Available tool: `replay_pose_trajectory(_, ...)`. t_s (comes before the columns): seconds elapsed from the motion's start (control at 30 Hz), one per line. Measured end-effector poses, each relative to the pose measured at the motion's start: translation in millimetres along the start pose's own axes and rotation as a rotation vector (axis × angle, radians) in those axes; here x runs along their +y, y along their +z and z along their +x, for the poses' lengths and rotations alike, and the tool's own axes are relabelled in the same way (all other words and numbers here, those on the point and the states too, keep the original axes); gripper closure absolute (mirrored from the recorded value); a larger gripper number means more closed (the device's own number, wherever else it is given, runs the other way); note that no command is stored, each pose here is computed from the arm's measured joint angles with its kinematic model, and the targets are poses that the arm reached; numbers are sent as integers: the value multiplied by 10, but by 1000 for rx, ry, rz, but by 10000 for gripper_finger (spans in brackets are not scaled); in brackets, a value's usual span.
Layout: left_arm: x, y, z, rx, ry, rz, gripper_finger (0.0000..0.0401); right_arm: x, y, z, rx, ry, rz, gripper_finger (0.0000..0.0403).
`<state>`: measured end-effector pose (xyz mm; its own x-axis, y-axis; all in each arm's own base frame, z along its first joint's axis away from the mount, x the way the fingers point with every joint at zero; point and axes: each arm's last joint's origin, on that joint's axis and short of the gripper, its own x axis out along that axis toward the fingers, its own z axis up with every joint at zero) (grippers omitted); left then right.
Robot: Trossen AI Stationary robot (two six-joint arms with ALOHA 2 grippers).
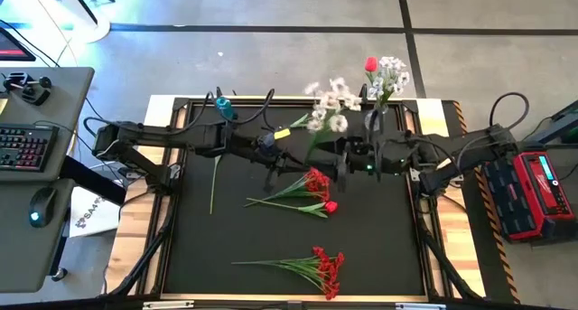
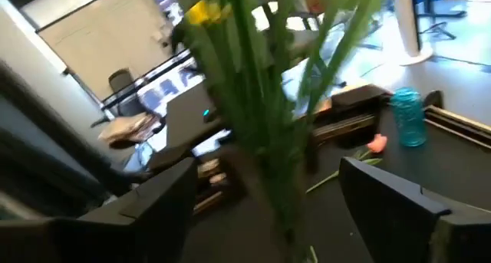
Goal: Sort flowers into vase by color
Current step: Put the white flowers into the transparent vase
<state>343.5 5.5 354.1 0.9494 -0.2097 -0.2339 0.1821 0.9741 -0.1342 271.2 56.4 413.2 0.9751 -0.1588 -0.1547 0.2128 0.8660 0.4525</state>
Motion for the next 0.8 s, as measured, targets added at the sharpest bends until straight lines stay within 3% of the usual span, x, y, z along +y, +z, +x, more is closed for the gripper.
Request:
replay_pose_trajectory(0.4, 254, -52, -90, 64, -106, 100, 401, -80, 86, 21, -120, -134, 62, 181)
replay_pose_trajectory(0.7, 444, -53, -173, 61, -154, 134, 401, -91, 44, 327, -184, -134, 11, 192)
replay_pose_trajectory(0.8, 486, -61, -190, 68, -141, 135, 401, -107, -2, 394, -185, -163, 46, 217)
